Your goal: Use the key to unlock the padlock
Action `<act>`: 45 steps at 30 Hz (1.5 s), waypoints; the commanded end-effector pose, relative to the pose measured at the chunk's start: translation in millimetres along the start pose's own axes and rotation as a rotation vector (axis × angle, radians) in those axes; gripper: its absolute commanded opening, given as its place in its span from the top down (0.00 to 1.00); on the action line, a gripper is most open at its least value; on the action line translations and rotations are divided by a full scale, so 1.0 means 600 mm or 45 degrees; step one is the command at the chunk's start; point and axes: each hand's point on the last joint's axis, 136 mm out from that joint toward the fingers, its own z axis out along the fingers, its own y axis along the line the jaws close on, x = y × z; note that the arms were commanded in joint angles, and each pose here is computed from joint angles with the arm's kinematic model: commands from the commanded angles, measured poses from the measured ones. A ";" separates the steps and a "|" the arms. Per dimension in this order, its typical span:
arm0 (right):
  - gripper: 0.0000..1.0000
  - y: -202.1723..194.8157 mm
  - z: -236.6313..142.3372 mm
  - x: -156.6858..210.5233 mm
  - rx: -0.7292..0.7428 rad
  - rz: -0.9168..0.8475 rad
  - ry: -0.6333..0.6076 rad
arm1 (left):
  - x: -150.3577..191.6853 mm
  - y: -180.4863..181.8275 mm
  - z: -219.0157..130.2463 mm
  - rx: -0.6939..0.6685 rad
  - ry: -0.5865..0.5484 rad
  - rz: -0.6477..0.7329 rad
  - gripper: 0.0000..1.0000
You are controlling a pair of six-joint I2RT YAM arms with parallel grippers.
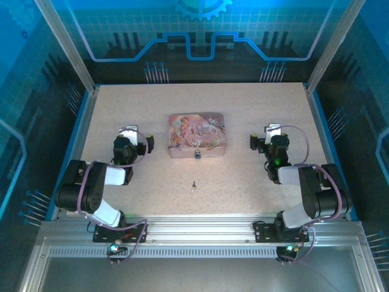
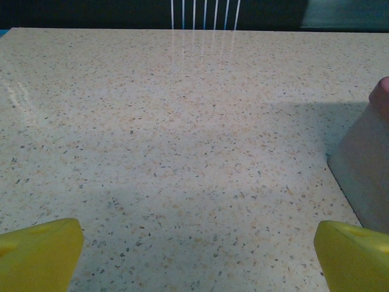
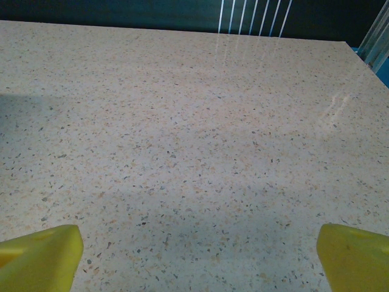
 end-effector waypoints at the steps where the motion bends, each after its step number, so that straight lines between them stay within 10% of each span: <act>1: 0.00 0.006 0.004 -0.009 -0.006 -0.023 -0.011 | -0.015 -0.006 0.003 0.056 -0.013 -0.020 0.01; 14: 0.16 0.094 -0.091 -0.051 -0.224 0.140 0.497 | -0.061 -0.059 -0.087 0.116 0.423 -0.315 0.22; 25: 0.39 0.315 -0.304 0.052 -0.588 0.136 0.899 | 0.074 -0.243 -0.241 0.449 0.968 -0.412 0.63; 45: 0.72 0.441 -0.339 0.201 -0.672 0.059 1.237 | 0.226 -0.382 -0.284 0.447 1.205 -0.624 0.80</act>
